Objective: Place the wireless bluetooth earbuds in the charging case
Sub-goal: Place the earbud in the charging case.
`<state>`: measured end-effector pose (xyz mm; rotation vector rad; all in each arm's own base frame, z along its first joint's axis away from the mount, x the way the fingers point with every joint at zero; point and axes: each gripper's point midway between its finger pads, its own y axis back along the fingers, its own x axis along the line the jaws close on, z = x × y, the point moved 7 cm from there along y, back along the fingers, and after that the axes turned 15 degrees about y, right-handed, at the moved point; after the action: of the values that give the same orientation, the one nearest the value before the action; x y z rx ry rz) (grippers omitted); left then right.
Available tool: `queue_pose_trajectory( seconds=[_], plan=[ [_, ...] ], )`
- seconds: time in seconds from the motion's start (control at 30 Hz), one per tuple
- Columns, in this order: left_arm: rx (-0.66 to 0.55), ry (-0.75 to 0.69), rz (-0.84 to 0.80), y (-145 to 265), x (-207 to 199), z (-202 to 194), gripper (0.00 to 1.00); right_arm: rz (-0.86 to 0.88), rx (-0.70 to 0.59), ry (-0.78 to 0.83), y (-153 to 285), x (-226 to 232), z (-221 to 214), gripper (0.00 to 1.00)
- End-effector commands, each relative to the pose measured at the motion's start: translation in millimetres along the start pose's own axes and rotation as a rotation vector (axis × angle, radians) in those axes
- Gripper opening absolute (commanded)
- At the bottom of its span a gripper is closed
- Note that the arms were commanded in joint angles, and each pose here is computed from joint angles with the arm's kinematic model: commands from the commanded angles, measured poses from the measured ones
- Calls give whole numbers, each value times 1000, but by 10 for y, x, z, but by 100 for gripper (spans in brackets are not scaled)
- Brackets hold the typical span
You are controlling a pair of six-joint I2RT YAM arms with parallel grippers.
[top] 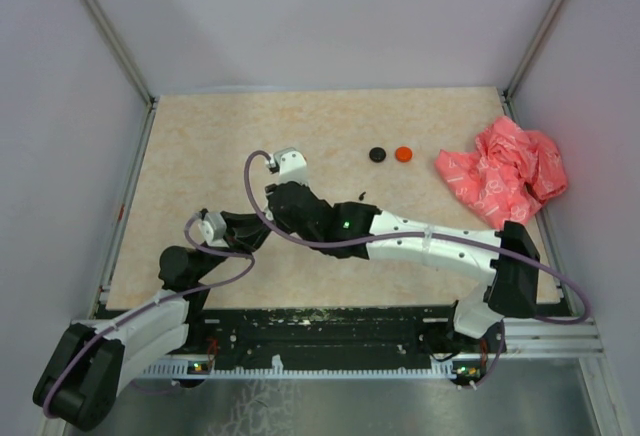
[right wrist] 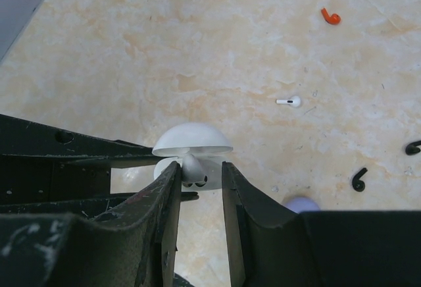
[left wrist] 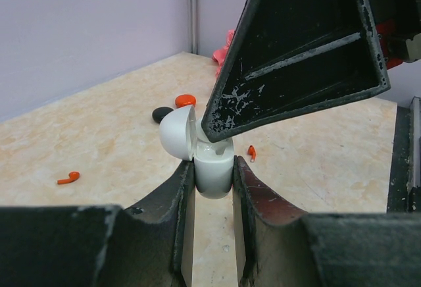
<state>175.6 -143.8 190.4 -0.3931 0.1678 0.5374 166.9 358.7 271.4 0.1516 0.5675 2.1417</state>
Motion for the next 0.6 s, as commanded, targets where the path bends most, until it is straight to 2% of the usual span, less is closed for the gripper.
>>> queue_pose_trajectory(
  seconds=[0.0, 0.57],
  plan=[
    [-4, 1, -12, 125, -42, -96, 0, -76, -27, -32, 29, -209, 149, 30],
    [-18, 32, 46, 132, 11, -101, 0, -141, 9, -47, 10, -294, 137, 29]
  ],
)
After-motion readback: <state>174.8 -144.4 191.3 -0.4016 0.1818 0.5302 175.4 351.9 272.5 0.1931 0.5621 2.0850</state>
